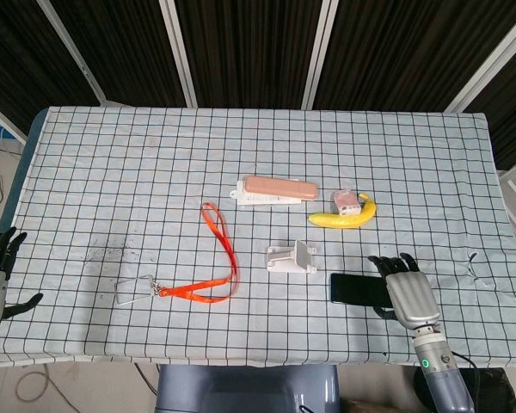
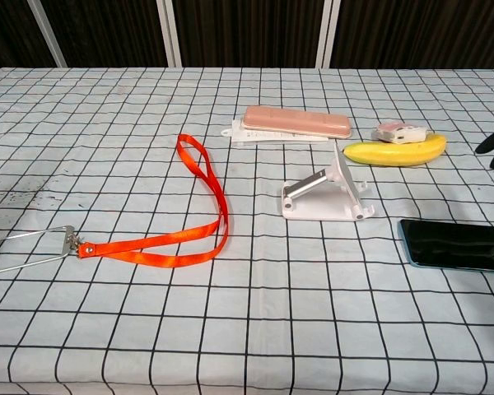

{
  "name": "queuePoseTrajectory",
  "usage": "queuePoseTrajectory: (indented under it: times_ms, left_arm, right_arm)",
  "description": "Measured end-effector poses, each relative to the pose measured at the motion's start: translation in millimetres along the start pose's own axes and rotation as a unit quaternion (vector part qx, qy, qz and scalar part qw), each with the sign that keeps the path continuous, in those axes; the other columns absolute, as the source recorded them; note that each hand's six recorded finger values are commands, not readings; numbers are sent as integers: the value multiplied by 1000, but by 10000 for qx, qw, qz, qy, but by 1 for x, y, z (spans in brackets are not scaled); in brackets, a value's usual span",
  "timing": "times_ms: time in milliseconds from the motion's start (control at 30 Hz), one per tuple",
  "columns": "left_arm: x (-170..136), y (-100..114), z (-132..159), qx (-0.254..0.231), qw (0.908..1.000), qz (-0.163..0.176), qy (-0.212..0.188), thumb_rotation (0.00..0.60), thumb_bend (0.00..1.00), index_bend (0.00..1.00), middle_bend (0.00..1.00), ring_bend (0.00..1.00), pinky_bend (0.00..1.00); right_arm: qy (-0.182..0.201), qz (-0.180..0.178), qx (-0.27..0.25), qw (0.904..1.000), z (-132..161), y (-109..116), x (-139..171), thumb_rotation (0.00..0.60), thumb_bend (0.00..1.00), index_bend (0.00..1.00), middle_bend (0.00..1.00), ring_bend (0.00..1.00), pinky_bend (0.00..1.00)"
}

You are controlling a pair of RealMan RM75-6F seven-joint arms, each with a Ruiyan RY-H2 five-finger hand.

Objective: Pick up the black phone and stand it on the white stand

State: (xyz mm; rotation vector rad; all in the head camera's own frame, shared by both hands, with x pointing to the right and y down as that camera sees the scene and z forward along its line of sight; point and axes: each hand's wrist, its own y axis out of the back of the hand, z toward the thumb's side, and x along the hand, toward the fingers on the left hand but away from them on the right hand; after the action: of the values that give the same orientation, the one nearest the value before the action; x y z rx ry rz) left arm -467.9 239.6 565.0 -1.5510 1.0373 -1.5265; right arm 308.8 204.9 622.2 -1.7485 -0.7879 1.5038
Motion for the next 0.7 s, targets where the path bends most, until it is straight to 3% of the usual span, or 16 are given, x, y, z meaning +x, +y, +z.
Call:
queuePoseTrajectory:
  times_ms: [700]
  left_arm:
    - [0, 0, -1, -54, 10000, -22, 38, 600, 0, 0, 0, 0, 0]
  right_arm:
    - [-427, 560, -13, 9975, -6, -44, -18, 600, 117, 247, 294, 268, 168]
